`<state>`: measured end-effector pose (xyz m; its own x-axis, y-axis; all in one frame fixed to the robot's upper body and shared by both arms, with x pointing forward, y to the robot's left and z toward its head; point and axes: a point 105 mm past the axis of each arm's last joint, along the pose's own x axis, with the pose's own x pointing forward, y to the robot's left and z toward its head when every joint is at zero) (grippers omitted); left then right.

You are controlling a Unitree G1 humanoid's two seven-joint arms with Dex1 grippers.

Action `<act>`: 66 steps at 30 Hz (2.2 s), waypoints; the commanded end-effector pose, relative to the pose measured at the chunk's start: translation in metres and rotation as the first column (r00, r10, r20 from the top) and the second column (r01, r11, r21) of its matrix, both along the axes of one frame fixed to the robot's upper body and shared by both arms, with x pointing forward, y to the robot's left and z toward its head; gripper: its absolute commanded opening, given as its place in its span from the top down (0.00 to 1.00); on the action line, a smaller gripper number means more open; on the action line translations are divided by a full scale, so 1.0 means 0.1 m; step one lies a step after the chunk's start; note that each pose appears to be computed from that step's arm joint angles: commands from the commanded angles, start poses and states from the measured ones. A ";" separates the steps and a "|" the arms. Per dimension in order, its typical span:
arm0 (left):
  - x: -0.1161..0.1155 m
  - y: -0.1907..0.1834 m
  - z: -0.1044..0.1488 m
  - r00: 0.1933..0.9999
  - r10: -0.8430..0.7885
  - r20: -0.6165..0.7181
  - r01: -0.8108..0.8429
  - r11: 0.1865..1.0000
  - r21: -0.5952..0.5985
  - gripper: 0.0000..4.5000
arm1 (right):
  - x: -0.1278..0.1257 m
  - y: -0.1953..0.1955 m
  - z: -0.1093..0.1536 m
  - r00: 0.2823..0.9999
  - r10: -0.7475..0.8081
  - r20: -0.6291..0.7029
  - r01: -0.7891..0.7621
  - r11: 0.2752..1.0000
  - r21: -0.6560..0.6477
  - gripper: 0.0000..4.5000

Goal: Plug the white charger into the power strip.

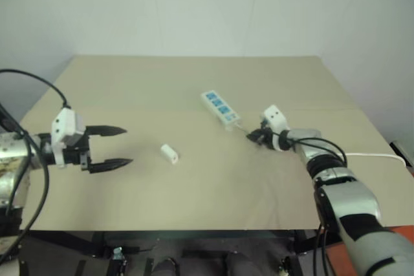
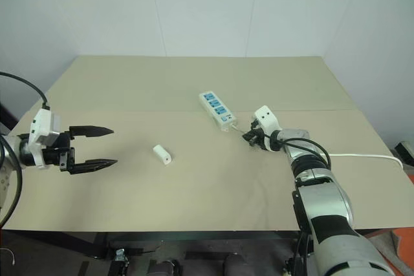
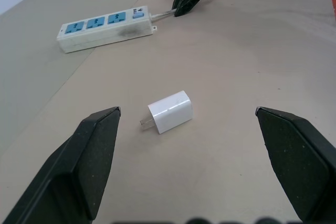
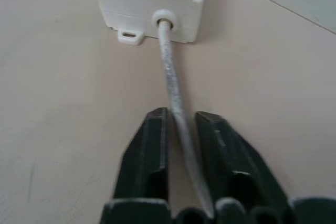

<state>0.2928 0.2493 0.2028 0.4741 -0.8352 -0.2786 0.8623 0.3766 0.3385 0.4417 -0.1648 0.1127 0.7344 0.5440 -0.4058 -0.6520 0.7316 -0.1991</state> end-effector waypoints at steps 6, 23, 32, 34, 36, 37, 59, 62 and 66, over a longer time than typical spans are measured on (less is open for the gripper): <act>0.05 -0.13 0.11 0.998 -0.053 0.041 0.052 0.999 0.006 0.00 | -0.08 0.10 0.22 0.984 0.110 0.141 -0.107 0.994 -0.025 0.99; 0.23 -0.29 0.18 0.990 -0.136 0.026 0.136 0.991 0.011 0.00 | -1.17 -0.22 -0.03 0.984 -0.082 0.157 0.072 0.995 0.069 0.65; 0.27 -0.26 0.22 0.989 -0.146 0.029 0.145 0.989 0.027 0.00 | -1.16 0.03 0.21 0.938 -0.111 0.329 0.067 0.988 0.143 0.01; 0.27 -0.27 0.21 0.989 -0.147 0.026 0.147 0.989 0.026 0.00 | -1.10 0.09 0.23 0.927 -0.132 0.352 0.079 0.984 0.161 0.01; 0.26 -0.28 0.20 0.988 -0.150 0.023 0.149 0.988 0.027 0.00 | -1.05 0.14 0.23 0.932 -0.138 0.334 0.074 0.978 0.197 0.01; 0.27 -0.27 0.20 0.989 -0.147 0.023 0.146 0.989 0.029 0.00 | -1.03 0.17 0.22 0.929 -0.133 0.345 0.072 0.980 0.184 0.01; 0.22 -0.21 0.20 0.992 -0.117 0.054 0.115 0.993 0.024 0.00 | -0.71 0.29 -0.10 0.932 -0.251 0.263 0.176 0.944 0.278 0.01; 0.23 -0.23 0.22 0.991 -0.120 0.064 0.119 0.993 0.022 0.00 | -0.70 0.30 -0.12 0.935 -0.261 0.242 0.177 0.931 0.318 0.01; 0.25 -0.28 0.27 0.988 -0.135 0.081 0.135 0.991 0.012 0.00 | -0.68 0.31 -0.15 0.936 -0.266 0.228 0.182 0.925 0.332 0.01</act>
